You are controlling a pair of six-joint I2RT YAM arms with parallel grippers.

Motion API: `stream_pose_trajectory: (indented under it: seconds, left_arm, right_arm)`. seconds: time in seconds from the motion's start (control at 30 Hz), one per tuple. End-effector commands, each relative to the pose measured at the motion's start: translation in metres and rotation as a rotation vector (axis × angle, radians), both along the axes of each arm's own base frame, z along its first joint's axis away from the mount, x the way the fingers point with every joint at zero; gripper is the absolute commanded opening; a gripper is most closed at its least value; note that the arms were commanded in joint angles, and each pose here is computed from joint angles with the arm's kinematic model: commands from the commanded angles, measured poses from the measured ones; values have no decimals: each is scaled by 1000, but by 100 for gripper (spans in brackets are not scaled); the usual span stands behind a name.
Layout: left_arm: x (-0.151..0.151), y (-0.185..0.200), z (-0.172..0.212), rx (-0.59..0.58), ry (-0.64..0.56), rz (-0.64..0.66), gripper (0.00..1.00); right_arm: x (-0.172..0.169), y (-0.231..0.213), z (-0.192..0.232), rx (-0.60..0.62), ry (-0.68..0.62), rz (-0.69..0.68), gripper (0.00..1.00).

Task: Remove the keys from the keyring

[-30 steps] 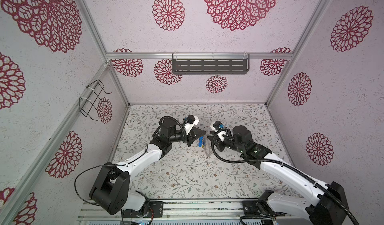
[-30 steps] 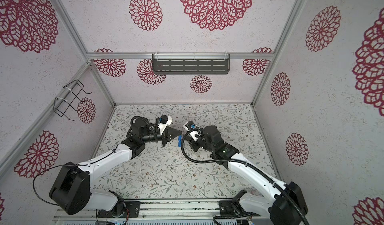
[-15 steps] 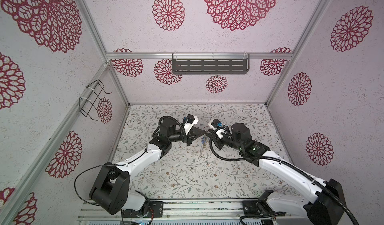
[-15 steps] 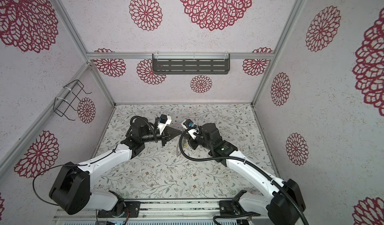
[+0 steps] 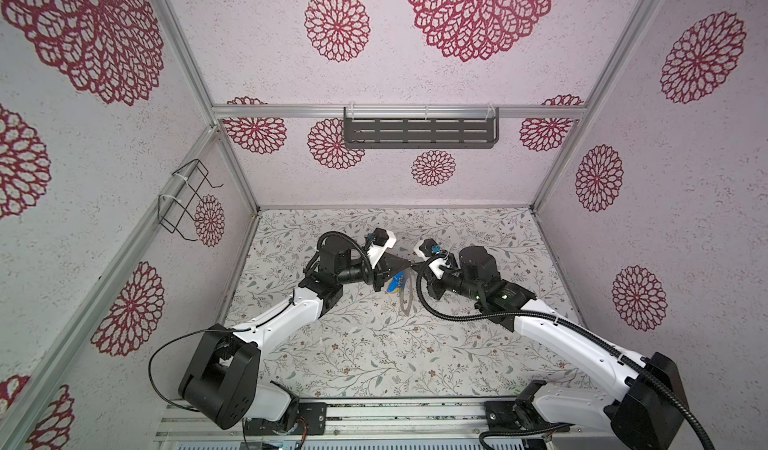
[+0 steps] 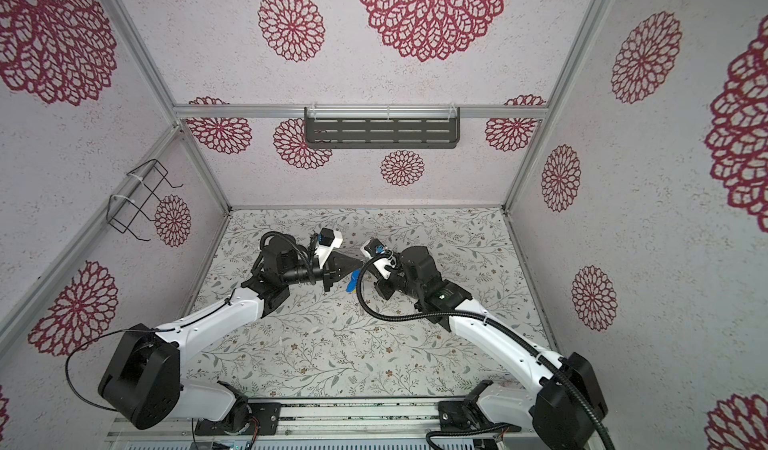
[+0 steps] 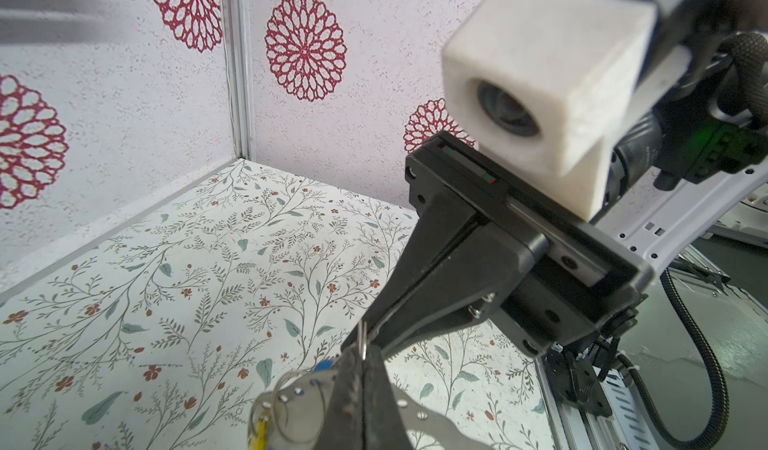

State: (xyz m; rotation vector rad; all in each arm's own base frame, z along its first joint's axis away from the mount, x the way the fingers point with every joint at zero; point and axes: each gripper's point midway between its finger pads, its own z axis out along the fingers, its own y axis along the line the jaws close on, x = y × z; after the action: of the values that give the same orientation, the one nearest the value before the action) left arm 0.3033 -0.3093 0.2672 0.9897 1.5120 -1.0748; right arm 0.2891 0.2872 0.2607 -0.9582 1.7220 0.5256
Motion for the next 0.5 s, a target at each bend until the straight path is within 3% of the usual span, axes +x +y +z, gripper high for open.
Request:
stream_pose_trajectory:
  seconds: [0.0,0.27,0.47]
  left_arm:
    - [3,2,28,-91,-58,33,0]
    - [18,27,68,-467,-92,200,0]
    - [27,29,65,-516,-103,325,0]
  right_arm:
    - [3,-2,17,55,-28,-24,0]
    - [-5,3,20,195,-6,-24,0]
    - [-13,15,24,239,15,12,0]
